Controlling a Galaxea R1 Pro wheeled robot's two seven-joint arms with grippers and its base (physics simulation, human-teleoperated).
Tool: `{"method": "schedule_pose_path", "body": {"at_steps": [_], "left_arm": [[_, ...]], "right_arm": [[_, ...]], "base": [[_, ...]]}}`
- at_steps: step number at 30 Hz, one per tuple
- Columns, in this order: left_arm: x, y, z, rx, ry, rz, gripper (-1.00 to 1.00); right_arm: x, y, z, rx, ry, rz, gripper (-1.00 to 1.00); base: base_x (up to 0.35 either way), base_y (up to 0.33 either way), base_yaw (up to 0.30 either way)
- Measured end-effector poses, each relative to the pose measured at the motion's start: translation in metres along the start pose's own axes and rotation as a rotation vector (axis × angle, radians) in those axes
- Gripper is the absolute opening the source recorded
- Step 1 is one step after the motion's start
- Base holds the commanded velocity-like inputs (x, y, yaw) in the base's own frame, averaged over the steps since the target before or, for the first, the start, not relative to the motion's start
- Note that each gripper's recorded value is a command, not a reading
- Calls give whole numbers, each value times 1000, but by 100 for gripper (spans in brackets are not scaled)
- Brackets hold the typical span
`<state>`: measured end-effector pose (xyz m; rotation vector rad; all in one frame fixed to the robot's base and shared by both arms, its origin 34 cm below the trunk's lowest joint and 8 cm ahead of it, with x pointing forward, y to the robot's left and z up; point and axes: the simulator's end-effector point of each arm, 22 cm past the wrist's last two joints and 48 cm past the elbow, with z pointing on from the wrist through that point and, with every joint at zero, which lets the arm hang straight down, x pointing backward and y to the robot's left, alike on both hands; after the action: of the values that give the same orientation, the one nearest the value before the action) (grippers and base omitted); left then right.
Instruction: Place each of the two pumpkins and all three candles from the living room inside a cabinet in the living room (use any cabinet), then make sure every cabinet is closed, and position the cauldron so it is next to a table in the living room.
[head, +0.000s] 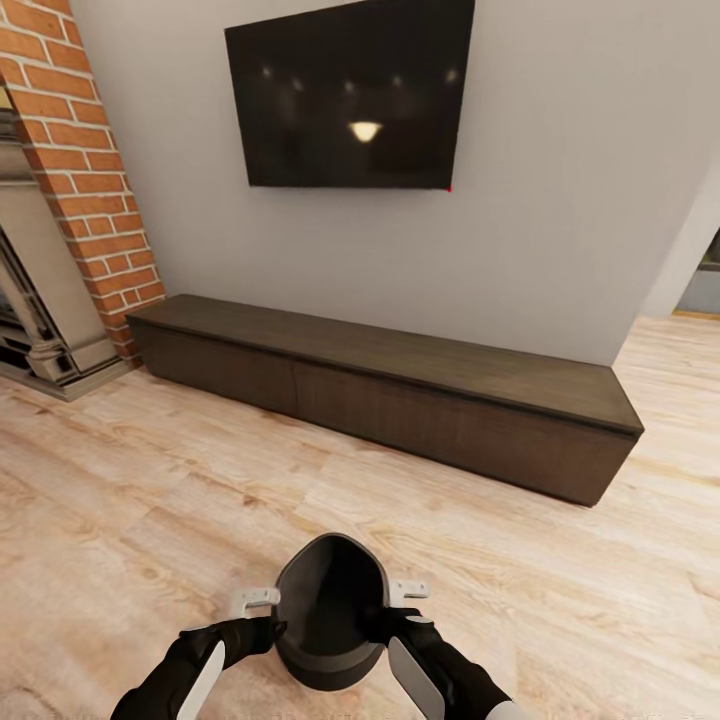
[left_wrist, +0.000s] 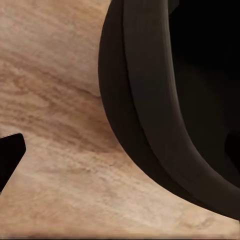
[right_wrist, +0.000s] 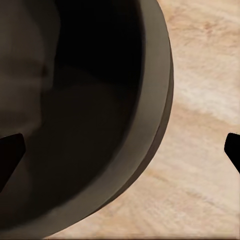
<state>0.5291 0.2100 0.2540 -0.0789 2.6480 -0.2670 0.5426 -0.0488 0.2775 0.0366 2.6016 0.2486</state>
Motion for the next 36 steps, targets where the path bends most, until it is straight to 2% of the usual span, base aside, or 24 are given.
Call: {"method": "schedule_pose_path", "body": {"at_steps": [8, 26, 36], "left_arm": [[14, 3, 10, -3, 32, -6, 100], [14, 2, 10, -1, 31, -5, 100], [15, -1, 10, 2, 31, -2, 100]], "right_arm": [[15, -3, 10, 2, 32, 7, 100], [14, -3, 10, 2, 32, 5, 100], [14, -3, 9, 3, 32, 5, 100]], "base": [[0, 0, 0], [1, -1, 0], [145, -158, 0]]}}
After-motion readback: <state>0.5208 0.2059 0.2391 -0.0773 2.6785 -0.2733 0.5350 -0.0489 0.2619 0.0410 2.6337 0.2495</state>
